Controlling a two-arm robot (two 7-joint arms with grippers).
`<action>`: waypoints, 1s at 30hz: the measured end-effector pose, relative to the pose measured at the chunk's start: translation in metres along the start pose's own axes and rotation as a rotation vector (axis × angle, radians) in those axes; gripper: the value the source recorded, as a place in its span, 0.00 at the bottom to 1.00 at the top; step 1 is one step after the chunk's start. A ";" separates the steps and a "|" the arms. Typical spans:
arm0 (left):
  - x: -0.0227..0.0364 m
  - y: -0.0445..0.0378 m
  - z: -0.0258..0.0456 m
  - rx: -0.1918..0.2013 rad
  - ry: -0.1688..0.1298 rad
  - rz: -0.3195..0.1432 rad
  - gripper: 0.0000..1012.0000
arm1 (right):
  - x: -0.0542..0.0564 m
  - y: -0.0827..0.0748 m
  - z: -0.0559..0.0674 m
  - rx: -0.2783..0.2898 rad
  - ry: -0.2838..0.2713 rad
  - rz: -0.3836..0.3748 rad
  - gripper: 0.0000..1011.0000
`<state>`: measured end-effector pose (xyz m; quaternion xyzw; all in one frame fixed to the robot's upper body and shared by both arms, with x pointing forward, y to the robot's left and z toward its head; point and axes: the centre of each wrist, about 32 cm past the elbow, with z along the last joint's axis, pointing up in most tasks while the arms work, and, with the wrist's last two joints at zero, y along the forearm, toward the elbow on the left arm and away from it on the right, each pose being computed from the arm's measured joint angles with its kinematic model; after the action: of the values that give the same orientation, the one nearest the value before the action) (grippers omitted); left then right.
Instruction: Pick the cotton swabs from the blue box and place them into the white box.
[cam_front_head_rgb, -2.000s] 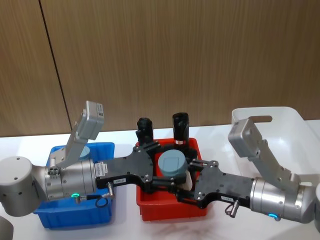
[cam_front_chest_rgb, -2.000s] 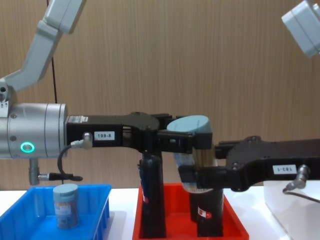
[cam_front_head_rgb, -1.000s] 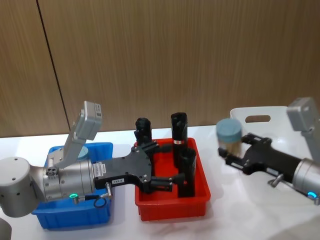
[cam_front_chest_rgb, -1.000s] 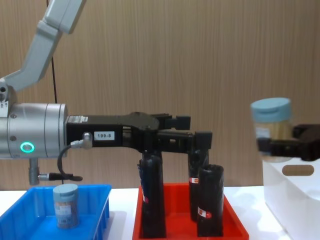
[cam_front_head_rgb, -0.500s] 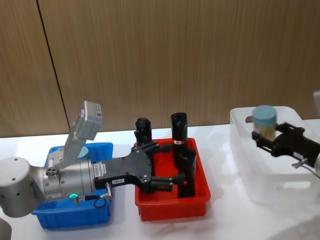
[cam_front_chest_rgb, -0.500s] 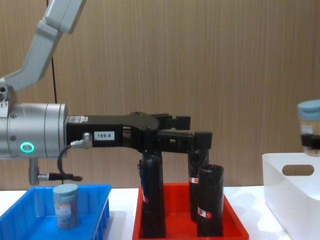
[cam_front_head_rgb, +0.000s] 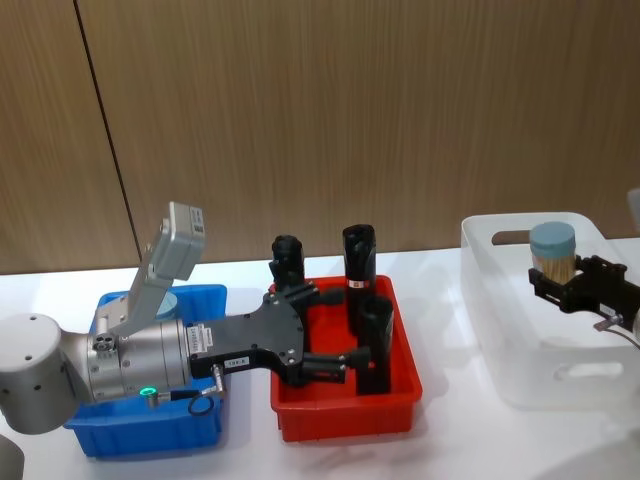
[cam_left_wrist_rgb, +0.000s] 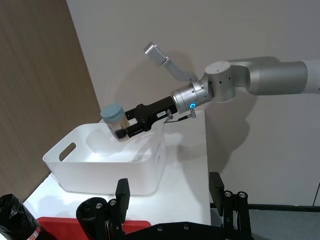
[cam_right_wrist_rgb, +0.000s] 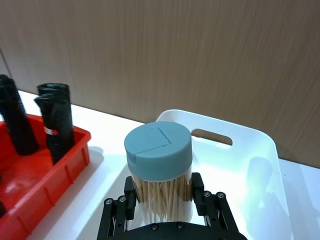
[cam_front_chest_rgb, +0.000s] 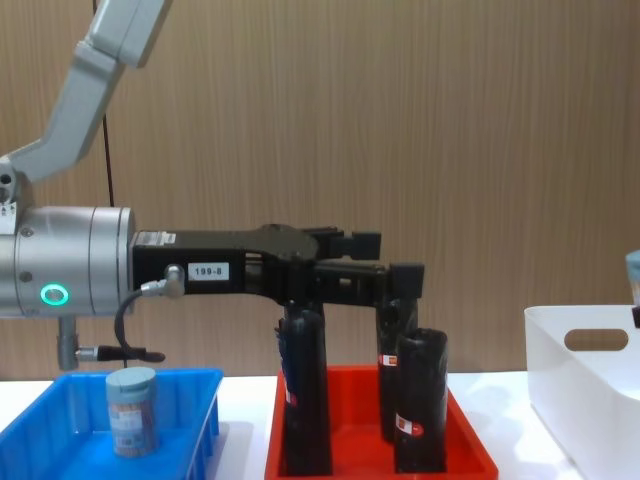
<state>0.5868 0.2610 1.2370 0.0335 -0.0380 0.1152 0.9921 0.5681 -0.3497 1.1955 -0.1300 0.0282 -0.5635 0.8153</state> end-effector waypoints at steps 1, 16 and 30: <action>0.0000 0.0000 0.0000 0.000 0.000 0.000 0.99 | 0.001 0.003 -0.001 -0.006 0.003 -0.006 0.65; 0.0000 0.0000 0.0000 0.000 0.000 0.000 0.99 | 0.005 0.016 -0.009 0.003 0.027 -0.029 0.99; -0.0032 -0.0014 -0.0015 0.004 -0.002 0.030 0.99 | -0.002 0.015 -0.011 0.027 0.030 -0.031 0.99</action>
<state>0.5841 0.2591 1.2352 0.0351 -0.0392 0.1299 0.9901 0.5790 -0.3453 1.1814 -0.1109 0.0309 -0.5782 0.8077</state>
